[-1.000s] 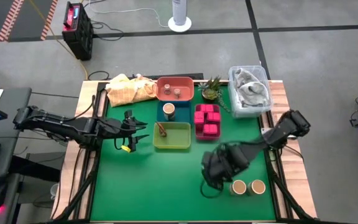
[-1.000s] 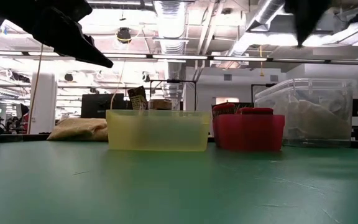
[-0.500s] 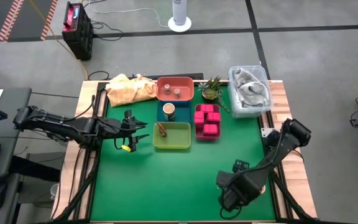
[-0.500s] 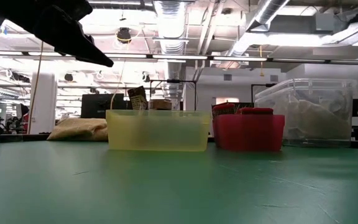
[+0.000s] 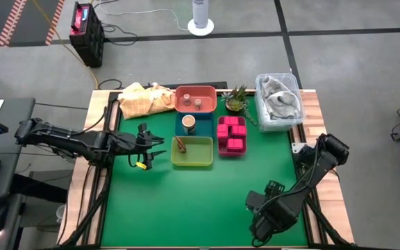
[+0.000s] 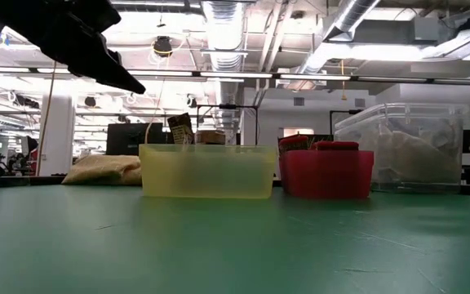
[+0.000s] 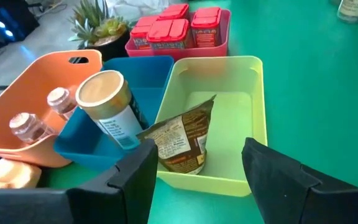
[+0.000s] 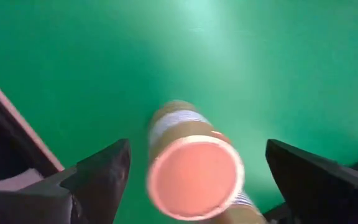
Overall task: Sort spices by type
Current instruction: Put the right gold seasoning bottle into blue bin
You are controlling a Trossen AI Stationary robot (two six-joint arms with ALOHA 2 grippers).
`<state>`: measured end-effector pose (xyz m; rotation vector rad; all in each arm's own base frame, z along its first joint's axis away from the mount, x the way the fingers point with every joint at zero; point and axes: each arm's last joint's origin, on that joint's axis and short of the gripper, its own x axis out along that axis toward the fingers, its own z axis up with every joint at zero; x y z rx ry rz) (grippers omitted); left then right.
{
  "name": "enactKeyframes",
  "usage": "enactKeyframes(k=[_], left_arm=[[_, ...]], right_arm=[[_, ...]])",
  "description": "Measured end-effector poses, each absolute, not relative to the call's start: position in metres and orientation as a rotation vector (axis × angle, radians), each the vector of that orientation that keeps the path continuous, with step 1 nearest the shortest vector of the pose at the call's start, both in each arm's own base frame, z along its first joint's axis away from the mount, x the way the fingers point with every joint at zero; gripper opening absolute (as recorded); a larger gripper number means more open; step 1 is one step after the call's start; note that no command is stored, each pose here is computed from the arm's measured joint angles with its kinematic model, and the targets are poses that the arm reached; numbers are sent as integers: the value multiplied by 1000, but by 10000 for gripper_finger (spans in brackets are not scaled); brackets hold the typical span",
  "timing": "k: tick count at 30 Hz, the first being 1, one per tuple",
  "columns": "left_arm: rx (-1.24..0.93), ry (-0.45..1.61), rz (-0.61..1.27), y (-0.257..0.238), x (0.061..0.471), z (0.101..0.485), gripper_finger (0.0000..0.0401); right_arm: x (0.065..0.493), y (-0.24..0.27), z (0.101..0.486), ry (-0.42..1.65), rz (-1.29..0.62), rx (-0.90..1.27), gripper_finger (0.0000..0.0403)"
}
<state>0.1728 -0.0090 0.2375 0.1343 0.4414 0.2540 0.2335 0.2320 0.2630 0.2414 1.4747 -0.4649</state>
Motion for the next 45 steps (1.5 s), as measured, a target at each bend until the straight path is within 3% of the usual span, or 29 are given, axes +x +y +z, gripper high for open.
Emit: enactKeyframes(k=[11,23,28,34,45], left_arm=[[138,454,253,-9,172,236,224],[152,456,250,-9,172,236,224],[152,456,249,-9,172,236,224],[152,456,249,-9,172,236,224],[185,461,241,-9,172,236,224]], right_arm=[[227,237,258,1473,-506,290,400],[220,236,205,1536,-458,377,399],[227,230,192,1563,-392,395,371],[234,220,191,1597,-348,365,300],[280,172,209,1592,-216,282,300]])
